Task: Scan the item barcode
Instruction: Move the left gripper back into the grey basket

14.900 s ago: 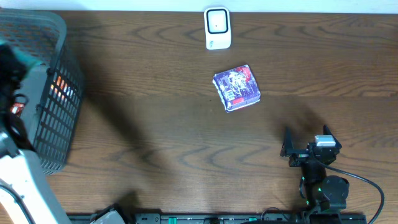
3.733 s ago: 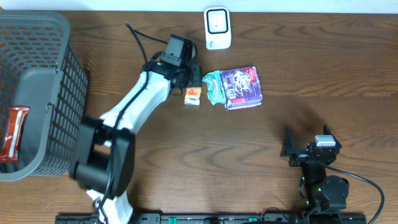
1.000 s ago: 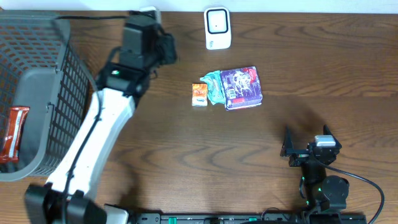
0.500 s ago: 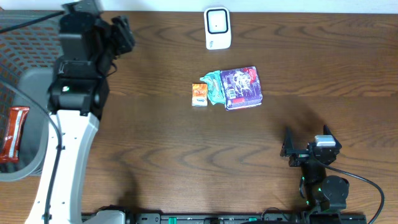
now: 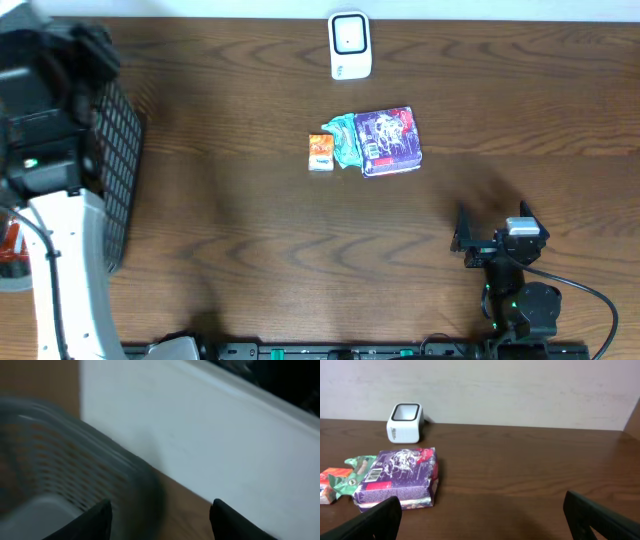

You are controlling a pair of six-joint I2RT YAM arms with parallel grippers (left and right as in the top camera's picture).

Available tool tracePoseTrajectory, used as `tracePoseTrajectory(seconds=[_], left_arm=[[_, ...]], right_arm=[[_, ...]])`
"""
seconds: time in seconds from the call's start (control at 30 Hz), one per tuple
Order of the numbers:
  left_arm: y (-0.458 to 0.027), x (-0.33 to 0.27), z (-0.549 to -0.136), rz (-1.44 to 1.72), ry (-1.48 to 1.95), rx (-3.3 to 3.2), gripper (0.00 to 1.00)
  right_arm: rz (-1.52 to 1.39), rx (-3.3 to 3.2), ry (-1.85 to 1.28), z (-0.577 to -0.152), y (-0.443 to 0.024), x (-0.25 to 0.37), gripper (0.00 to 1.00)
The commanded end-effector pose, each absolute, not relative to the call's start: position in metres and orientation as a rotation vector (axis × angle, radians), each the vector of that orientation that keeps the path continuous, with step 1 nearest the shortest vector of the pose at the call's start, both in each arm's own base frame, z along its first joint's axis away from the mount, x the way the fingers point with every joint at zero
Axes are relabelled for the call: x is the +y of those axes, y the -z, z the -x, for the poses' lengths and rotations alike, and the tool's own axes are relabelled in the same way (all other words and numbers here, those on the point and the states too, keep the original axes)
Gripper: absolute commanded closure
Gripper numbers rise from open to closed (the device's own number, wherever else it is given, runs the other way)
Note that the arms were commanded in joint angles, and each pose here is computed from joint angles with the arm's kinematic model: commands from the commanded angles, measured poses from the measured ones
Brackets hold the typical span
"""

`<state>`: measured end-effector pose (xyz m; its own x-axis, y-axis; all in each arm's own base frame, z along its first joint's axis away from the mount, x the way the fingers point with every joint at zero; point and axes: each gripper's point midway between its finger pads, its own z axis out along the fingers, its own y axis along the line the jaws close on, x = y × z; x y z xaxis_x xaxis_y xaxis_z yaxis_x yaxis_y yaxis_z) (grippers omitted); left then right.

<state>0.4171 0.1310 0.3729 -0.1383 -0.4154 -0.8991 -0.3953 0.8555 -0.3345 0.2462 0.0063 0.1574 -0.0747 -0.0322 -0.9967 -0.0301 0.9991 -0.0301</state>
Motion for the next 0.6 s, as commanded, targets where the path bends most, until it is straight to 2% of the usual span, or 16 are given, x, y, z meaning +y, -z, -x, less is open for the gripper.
tracePoseTrajectory(seconds=[0.0, 0.03, 0.23, 0.53, 0.57], left_arm=[[-0.391, 0.168, -0.403, 0.629, -0.102, 1.694, 0.38], [-0.392, 0.179, -0.399, 0.625, -0.145, 1.692, 0.38], [-0.374, 0.231, -0.381, 0.586, -0.360, 1.766, 0.20], [-0.296, 0.266, -0.399, 0.624, -0.399, 1.963, 0.20], [-0.288, 0.270, -0.400, 0.637, -0.407, 1.978, 0.15]], right_arm=[[0.049, 1.645, 0.013, -0.246, -0.156, 0.005, 0.01], [0.049, 1.645, 0.013, -0.246, -0.156, 0.005, 0.01], [0.049, 1.645, 0.013, -0.246, -0.156, 0.005, 0.01], [0.049, 1.645, 0.013, -0.246, -0.156, 0.005, 0.01], [0.049, 1.645, 0.013, -0.246, -0.156, 0.005, 0.01]])
